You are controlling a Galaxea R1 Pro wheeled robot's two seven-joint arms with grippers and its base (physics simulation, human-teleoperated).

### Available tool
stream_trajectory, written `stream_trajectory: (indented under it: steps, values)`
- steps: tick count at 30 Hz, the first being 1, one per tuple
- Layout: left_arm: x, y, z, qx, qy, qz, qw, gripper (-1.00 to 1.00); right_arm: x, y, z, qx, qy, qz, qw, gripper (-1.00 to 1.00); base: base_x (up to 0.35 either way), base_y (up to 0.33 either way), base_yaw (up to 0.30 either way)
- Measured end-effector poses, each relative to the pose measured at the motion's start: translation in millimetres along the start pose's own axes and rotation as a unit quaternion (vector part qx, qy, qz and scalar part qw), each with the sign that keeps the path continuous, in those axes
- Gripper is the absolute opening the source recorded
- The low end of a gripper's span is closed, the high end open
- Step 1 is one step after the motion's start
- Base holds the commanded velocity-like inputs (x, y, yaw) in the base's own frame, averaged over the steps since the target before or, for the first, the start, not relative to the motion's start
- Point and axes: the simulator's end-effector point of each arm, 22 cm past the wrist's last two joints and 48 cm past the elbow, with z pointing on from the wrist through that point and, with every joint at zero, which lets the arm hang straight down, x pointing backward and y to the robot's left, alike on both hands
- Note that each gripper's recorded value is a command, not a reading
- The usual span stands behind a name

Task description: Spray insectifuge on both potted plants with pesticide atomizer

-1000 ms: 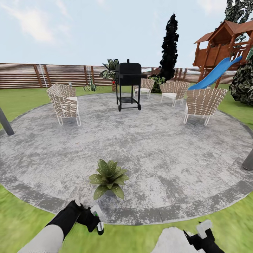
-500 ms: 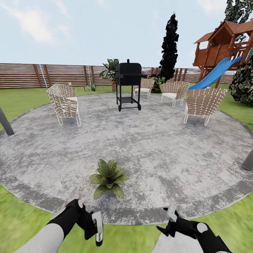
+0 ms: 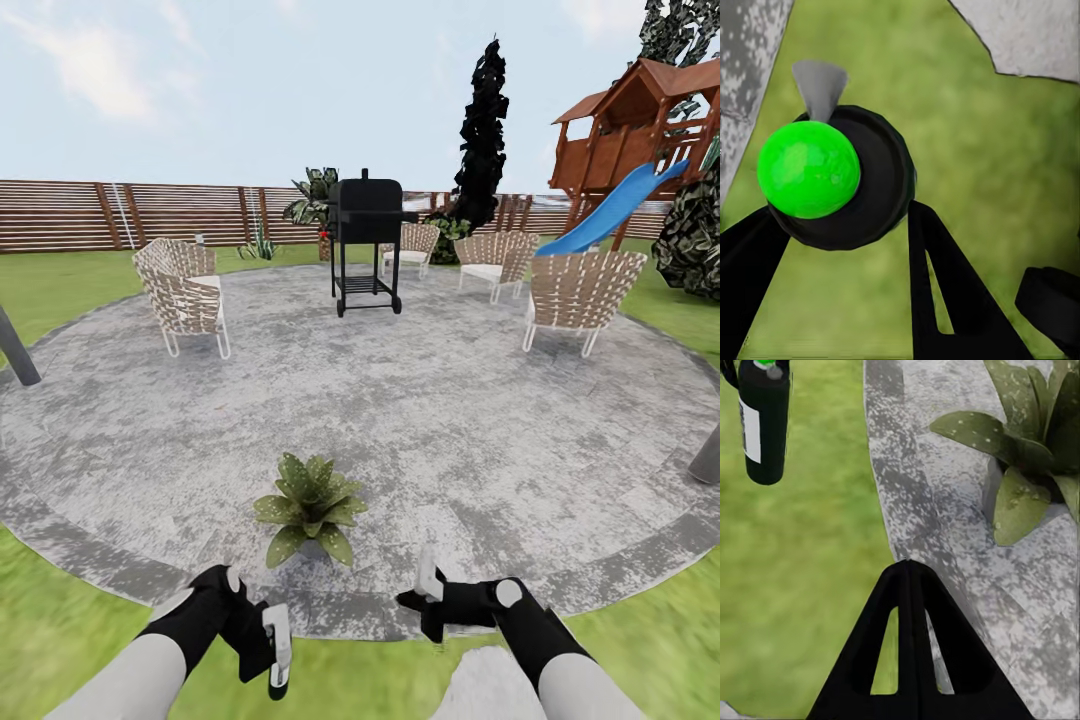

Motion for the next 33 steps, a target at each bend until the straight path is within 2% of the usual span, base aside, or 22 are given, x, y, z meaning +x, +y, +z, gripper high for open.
stream_trajectory:
  steps: [3,9,13,22,29,33]
  values:
    - [0.5,-0.3,0.5,0.0,0.004,0.004,1.0,-1.0,-12.8,-0.8,5.3,-0.006,-0.009,-0.005,0.9999,-1.0,0.0,0.0,0.0]
    - [-1.4,0.7,0.3,-0.003,0.004,0.007,1.0,-1.0,-44.2,14.8,28.1,-0.021,-0.035,-0.005,0.9991,-1.0,0.0,0.0,0.0]
    - [-16.5,-2.5,3.3,-0.003,-0.005,0.014,0.9999,-1.0,-52.7,20.4,34.5,-0.025,-0.043,-0.004,0.9987,-1.0,0.0,0.0,0.0]
    - [-65.7,0.5,-1.9,-0.018,-0.036,0.036,0.9985,-1.0,-56.4,23.4,37.8,-0.028,-0.046,-0.003,0.9986,-1.0,0.0,0.0,0.0]
    - [-84.5,-6.0,0.3,-0.015,-0.048,0.044,0.9978,-1.0,-59.0,24.6,39.5,-0.029,-0.048,-0.003,0.9984,-1.0,0.0,0.0,0.0]
    - [-92.9,-0.8,-5.0,-0.025,-0.055,0.049,0.997,-1.0,-59.9,25.1,40.0,-0.029,-0.048,-0.003,0.9984,-1.0,0.0,0.0,0.0]
